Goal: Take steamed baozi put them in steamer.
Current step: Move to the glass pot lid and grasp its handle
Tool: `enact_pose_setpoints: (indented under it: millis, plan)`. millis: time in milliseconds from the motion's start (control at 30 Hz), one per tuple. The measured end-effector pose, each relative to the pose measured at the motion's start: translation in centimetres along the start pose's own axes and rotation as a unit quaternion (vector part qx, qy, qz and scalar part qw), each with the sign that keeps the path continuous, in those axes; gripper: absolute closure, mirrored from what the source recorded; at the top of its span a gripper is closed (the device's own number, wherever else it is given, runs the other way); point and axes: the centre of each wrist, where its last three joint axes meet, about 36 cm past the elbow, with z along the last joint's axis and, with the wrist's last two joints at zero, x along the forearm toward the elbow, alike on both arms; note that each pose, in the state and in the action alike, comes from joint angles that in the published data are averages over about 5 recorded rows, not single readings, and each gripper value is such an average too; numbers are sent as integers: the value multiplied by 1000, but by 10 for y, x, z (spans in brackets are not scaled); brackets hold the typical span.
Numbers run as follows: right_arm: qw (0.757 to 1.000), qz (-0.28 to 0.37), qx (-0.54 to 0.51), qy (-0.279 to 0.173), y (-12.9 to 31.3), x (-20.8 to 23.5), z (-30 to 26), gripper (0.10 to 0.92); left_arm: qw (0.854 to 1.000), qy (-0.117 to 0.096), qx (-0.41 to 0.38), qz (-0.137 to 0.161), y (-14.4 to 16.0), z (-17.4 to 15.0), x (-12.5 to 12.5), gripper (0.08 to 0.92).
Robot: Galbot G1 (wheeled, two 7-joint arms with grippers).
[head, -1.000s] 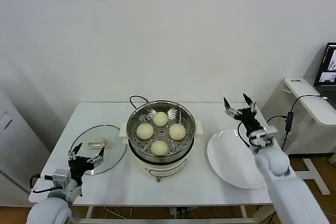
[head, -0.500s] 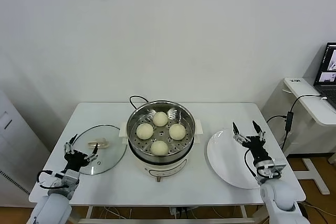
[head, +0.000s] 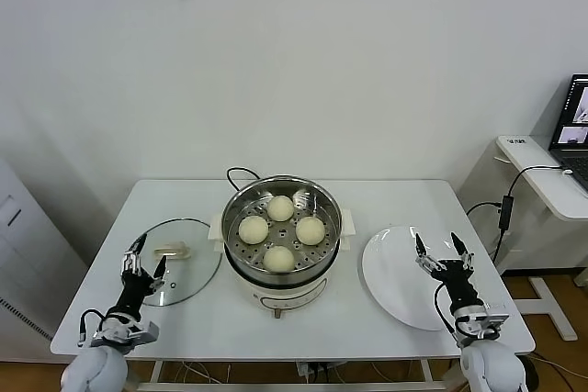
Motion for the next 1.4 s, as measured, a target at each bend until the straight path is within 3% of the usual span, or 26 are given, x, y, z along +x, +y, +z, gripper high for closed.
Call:
enact_pose_setpoints:
  millis: [533,1267,1400]
  plan:
    - [1000,3,7,10,4,13,16,200,990,-18,-143,-8,-36,19,-15,177]
    - [1000,3,16,17,4,23,24,200,985,-18,-169,-29,-34,20,-62,182]
    - [1000,6,17,16,3,24,23,200,986,-18,-164,-27,-34,19,-65,257]
